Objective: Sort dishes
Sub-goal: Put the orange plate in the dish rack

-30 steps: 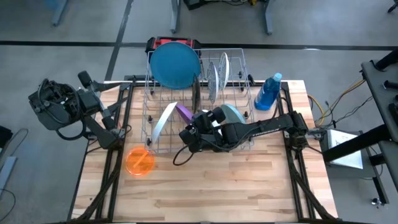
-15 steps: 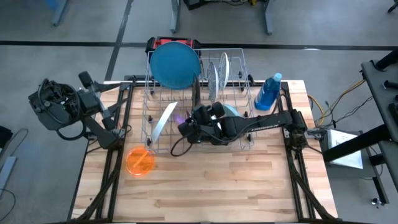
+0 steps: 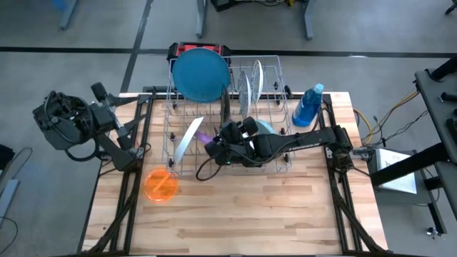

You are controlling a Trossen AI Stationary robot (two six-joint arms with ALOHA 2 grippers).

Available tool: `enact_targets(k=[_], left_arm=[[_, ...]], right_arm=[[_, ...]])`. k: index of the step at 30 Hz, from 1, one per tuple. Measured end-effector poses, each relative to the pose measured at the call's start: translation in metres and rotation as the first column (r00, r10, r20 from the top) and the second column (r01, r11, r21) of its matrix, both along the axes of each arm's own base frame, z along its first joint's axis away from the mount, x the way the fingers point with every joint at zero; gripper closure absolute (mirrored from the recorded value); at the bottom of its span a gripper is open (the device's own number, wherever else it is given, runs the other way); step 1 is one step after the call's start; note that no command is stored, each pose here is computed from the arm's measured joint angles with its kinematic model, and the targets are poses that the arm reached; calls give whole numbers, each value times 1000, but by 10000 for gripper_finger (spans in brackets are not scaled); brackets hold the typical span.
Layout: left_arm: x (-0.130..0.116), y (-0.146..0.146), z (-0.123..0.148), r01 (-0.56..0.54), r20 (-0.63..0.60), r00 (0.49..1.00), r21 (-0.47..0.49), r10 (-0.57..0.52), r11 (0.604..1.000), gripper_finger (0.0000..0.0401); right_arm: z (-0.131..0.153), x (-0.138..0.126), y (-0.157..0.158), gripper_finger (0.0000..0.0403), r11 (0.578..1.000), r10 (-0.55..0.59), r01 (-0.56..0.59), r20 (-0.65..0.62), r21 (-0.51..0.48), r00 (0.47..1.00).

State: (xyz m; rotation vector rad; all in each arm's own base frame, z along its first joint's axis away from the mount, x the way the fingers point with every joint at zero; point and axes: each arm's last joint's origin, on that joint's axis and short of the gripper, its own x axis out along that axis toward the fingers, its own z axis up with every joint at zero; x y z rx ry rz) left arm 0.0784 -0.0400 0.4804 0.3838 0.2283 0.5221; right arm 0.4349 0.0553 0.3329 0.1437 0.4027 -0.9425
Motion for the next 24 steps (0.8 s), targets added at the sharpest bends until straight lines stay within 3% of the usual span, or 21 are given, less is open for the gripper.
enact_targets(k=[2,5,8,11,14,16,19,24], left_arm=[[0,-1,0,31,-5,1000,-24,-31,999,181],[2,-5,-3,169,-36,984,-115,-174,979,181],[3,-10,-6,301,-66,944,-224,-323,927,181],[6,-17,-13,355,-123,902,-332,-413,874,184],[9,-24,-27,317,-229,859,-463,-458,827,195],[15,-30,-35,211,-280,877,-507,-391,836,206],[28,-47,-47,123,-374,858,-517,-353,847,225],[45,-81,-69,68,-544,754,-493,-368,867,247]], right_arm=[[1,-1,1,202,1000,14,-14,-19,-14,1000],[9,-8,7,206,999,37,-37,-32,-23,999],[23,-22,16,210,996,74,-76,-53,-36,996],[36,-39,27,213,988,132,-139,-112,-62,985],[43,-53,42,218,976,187,-202,-169,-78,968],[46,-62,51,220,969,216,-235,-193,-79,957],[48,-70,65,225,955,273,-290,-204,-58,940],[46,-79,91,232,930,351,-365,-205,-35,914]])
